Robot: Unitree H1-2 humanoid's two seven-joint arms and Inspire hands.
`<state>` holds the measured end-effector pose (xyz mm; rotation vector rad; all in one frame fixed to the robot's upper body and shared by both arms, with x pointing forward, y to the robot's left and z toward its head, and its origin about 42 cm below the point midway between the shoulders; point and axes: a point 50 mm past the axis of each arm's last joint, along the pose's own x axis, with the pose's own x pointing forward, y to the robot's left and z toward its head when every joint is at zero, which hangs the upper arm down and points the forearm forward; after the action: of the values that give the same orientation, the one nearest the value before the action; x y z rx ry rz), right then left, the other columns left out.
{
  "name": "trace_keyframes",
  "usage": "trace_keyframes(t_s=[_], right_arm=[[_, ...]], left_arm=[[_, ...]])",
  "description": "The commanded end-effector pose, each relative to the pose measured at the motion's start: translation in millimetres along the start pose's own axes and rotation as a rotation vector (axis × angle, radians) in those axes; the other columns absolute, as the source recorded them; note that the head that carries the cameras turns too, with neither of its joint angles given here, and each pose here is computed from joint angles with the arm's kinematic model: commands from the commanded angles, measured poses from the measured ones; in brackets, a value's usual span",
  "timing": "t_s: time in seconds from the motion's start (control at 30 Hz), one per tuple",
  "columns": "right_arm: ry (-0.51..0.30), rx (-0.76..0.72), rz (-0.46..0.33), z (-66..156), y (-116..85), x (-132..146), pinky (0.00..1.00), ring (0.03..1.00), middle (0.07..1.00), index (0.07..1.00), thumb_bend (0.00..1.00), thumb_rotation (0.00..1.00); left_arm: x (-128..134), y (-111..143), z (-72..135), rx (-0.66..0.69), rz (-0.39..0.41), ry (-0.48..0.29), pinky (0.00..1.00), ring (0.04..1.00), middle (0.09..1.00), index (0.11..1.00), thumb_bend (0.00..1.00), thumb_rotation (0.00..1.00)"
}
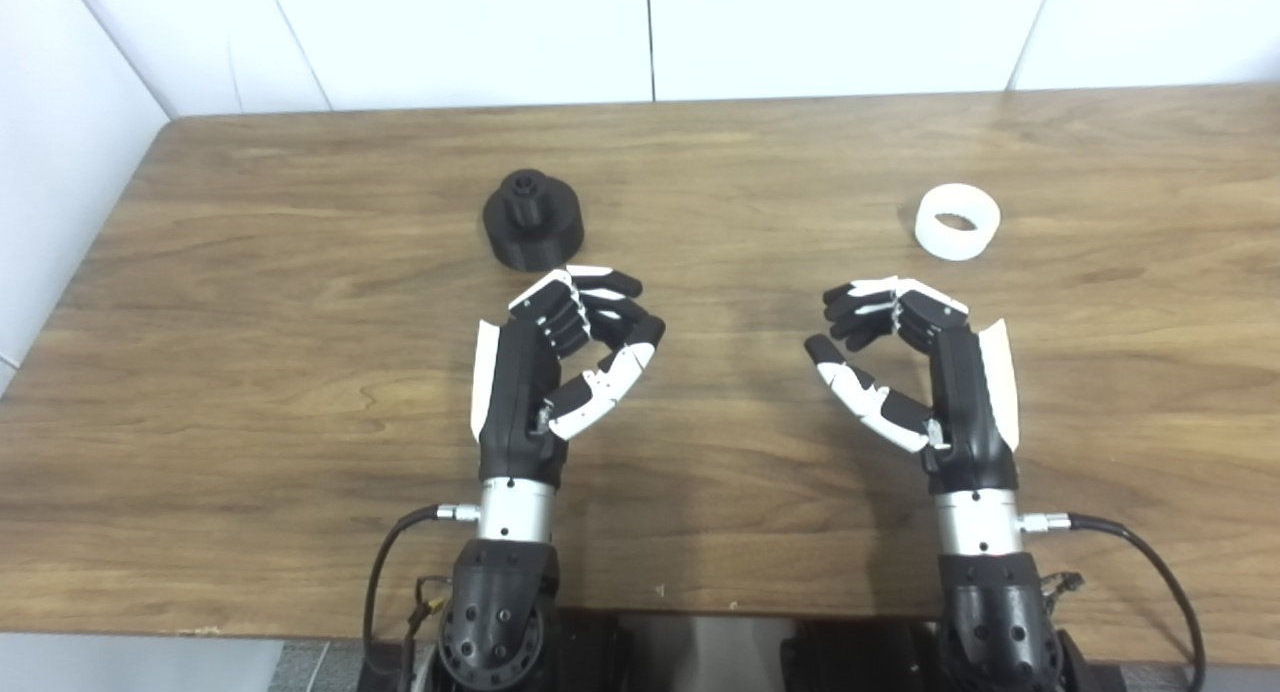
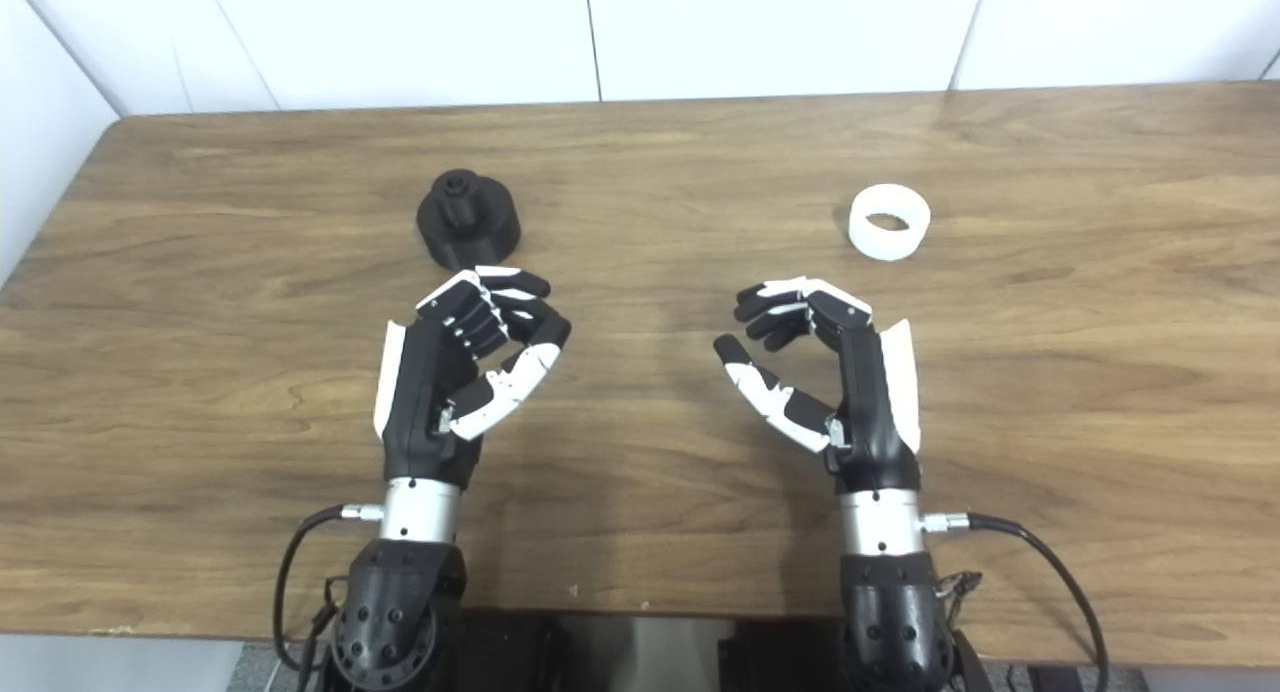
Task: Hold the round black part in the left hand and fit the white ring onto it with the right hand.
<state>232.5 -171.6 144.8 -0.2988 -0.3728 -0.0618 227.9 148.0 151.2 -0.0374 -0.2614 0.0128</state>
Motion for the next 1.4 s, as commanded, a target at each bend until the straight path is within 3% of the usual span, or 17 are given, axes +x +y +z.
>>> trace_keyframes(t_s=[0.0,0.17,0.23,0.37,0.73,0.9,1.37], right_arm=[[0.020,0.103,-0.071,17,20,-15,0.41,0.495,0.597,0.499,0.49,0.17],[0.015,0.102,-0.065,17,20,-15,0.41,0.489,0.598,0.499,0.49,0.17],[0.015,0.102,-0.063,17,20,-15,0.41,0.493,0.605,0.734,0.46,0.39],[0.018,0.104,-0.060,17,19,-15,0.42,0.494,0.604,0.818,0.46,0.46],[0.022,0.111,-0.057,15,18,-17,0.42,0.503,0.606,0.825,0.46,0.47],[0.029,0.104,-0.053,9,10,-20,0.42,0.504,0.609,0.813,0.47,0.53],[0.026,0.098,-0.054,-3,-5,-24,0.43,0.513,0.629,0.785,0.49,0.49]], left_arm=[[-19,9,0,0.011,0.016,0.017,0.32,0.388,0.468,0.507,0.51,0.00],[-19,9,0,0.008,0.017,0.017,0.32,0.384,0.466,0.508,0.51,0.00],[-19,9,0,0.007,0.018,0.016,0.32,0.381,0.465,0.508,0.51,0.00],[-19,10,-1,0.008,0.017,0.014,0.32,0.383,0.465,0.507,0.51,0.00],[-20,8,-2,0.009,0.019,0.012,0.33,0.389,0.468,0.505,0.51,0.00],[-22,0,-8,0.016,0.015,0.009,0.33,0.391,0.473,0.502,0.51,0.00],[-23,-13,-13,0.013,0.021,0.016,0.33,0.399,0.473,0.502,0.51,0.00]])
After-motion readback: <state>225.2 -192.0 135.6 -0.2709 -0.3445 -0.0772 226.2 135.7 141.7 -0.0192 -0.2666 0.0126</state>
